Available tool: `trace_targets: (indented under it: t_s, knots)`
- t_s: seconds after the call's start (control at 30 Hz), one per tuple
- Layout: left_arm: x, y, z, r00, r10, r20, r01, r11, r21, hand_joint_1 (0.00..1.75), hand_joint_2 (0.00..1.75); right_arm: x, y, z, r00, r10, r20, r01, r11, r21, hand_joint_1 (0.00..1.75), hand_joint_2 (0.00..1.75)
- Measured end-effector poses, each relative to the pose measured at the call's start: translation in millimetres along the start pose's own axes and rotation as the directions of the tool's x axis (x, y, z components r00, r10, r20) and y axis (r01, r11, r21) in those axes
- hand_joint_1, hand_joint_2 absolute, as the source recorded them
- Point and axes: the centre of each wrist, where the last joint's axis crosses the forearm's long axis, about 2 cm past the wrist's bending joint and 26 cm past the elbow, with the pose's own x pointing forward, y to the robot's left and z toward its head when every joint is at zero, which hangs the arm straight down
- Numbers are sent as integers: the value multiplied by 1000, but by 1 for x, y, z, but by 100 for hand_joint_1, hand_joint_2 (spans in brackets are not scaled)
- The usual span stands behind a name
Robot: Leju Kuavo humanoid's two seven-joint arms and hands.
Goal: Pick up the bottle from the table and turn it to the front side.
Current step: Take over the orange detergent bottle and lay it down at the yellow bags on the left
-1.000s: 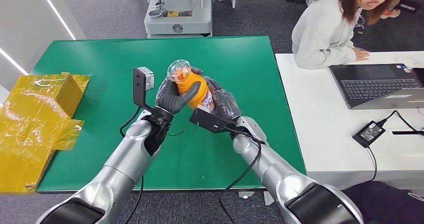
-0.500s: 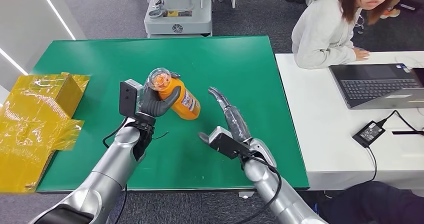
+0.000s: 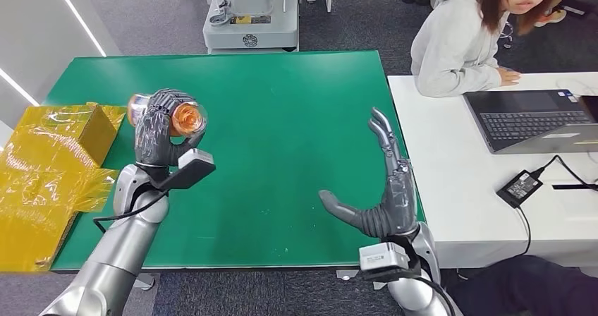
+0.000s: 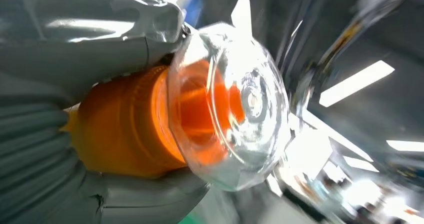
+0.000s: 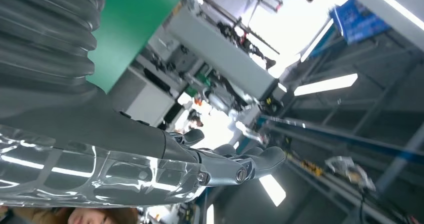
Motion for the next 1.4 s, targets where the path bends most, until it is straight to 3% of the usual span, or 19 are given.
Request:
trace_targets:
  t_s: [0.2,0.4,0.97,1.17,1.4]
  knots:
    - [-1,5,14,918,-361,163,368,930,-12,175,175,11,-3,2,999,21,40,-21,1000,-21,0,175]
    - [-6,6,31,794,-550,258,580,813,-52,175,175,17,-4,2,998,24,65,-23,999,-25,0,175]
    - [-42,25,38,650,-753,107,760,644,-88,175,175,21,-4,0,996,35,79,-35,999,-2,0,175]
    - [-60,29,54,613,-786,80,788,600,-141,175,175,22,-2,0,997,23,79,-24,1000,11,0,175]
    - [-71,17,84,588,-807,52,791,560,-247,175,175,23,-1,5,997,17,71,-18,1000,13,0,175]
